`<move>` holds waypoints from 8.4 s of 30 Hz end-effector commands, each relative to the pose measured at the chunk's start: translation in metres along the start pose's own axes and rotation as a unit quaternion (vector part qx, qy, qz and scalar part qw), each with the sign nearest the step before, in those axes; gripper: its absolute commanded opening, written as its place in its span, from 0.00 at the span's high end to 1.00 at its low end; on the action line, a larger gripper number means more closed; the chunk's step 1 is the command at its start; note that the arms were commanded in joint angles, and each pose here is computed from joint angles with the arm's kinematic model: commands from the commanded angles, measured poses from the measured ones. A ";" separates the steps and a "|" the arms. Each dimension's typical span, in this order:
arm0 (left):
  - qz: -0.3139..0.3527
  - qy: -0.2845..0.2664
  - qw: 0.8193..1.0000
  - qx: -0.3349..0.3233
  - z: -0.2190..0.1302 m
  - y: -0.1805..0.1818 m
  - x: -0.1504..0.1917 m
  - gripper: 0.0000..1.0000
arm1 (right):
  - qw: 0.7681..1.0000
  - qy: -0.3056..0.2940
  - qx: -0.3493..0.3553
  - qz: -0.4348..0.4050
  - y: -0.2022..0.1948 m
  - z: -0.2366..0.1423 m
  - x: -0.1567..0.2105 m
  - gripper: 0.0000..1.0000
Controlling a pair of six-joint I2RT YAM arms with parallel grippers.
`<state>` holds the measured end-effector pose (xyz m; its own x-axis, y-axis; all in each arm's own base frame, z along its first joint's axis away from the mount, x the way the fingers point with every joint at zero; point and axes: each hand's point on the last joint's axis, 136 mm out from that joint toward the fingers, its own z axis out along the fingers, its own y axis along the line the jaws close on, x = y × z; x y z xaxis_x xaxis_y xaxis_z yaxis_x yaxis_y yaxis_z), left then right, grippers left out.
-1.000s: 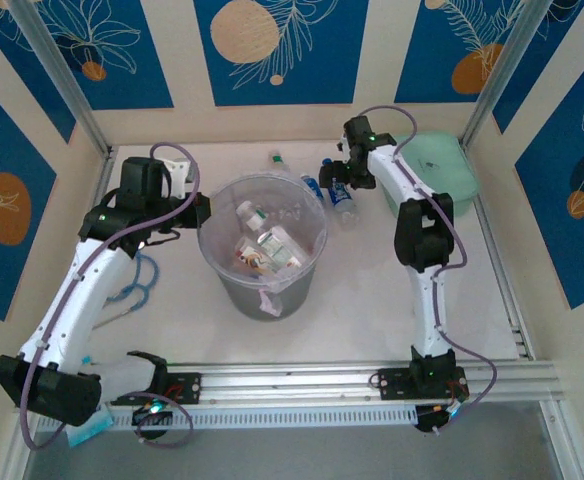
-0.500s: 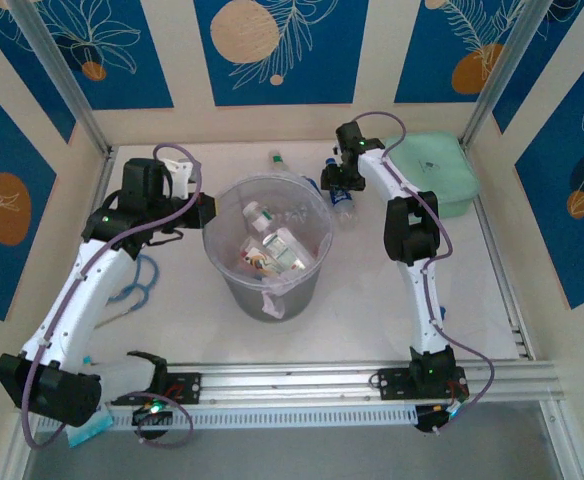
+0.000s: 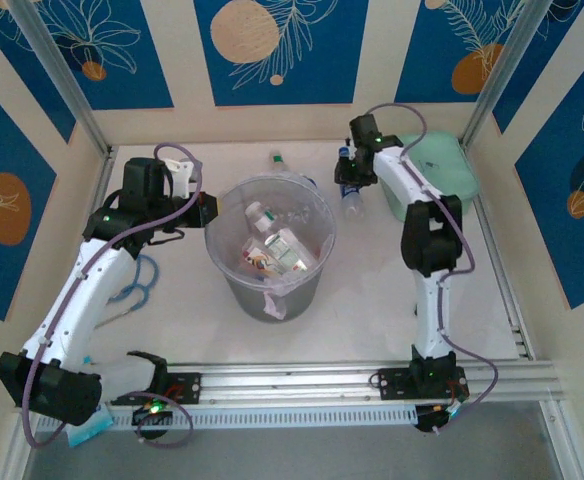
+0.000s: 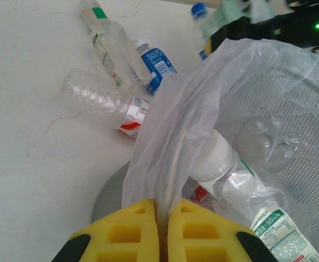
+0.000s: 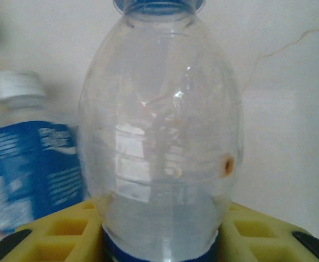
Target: Put the plastic bottles in the bin
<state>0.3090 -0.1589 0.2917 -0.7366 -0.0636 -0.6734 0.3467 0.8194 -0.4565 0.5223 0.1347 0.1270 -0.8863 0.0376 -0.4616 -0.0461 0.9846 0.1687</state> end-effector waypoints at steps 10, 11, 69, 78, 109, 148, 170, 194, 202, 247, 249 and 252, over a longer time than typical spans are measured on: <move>-0.025 0.051 0.998 -0.002 0.005 -0.005 0.031 1.00 | 0.971 -0.176 -0.158 -0.003 0.053 -0.225 -0.007 0.75; -0.026 0.050 0.998 -0.003 0.006 -0.006 0.032 1.00 | 0.966 -0.190 -0.176 -0.002 0.058 -0.241 -0.003 0.76; -0.034 -0.018 0.999 0.003 0.024 -0.049 0.033 1.00 | 0.959 0.095 -0.208 -0.167 0.148 -0.163 0.233 0.62; -0.034 -0.017 0.999 0.010 0.026 -0.052 0.033 1.00 | 0.952 -0.031 -0.231 -0.198 0.158 -0.244 0.179 0.26; -0.023 0.005 0.999 0.028 0.044 -0.067 0.029 1.00 | 0.944 0.000 -0.262 -0.200 0.194 -0.210 0.201 0.60; 0.039 0.020 0.993 0.107 0.142 -0.181 0.009 0.41 | 0.970 -0.106 -0.146 0.166 -0.044 -0.295 0.185 0.39; -0.103 -0.076 0.991 -0.030 0.090 -0.030 -0.020 0.05 | 0.966 -0.111 -0.177 0.153 -0.039 -0.282 0.179 0.89; -0.312 0.025 0.932 -0.181 0.236 0.078 0.024 0.04 | 0.974 -0.122 -0.154 0.109 -0.037 -0.304 0.182 0.90; -0.386 0.051 0.904 -0.179 0.276 0.093 0.058 0.13 | 0.974 -0.129 -0.153 0.111 -0.037 -0.305 0.184 0.90; 0.103 -0.120 0.987 0.038 0.001 -0.195 -0.053 0.71 | 0.971 -0.143 -0.161 0.105 -0.025 -0.308 0.169 0.91; 0.129 -0.098 0.987 0.021 0.013 -0.200 -0.040 0.71 | 0.971 -0.144 -0.159 0.103 -0.025 -0.309 0.168 0.91; 0.147 -0.089 0.985 -0.011 0.022 -0.194 -0.025 0.70 | 0.971 -0.146 -0.157 0.102 -0.025 -0.310 0.169 0.91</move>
<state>0.2771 -0.3451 0.3925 -0.5229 -0.0074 -0.8524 0.5339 0.7766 -0.3343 0.2308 0.0630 0.3035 -0.7468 0.3166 -0.5849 -0.0489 0.8509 0.5230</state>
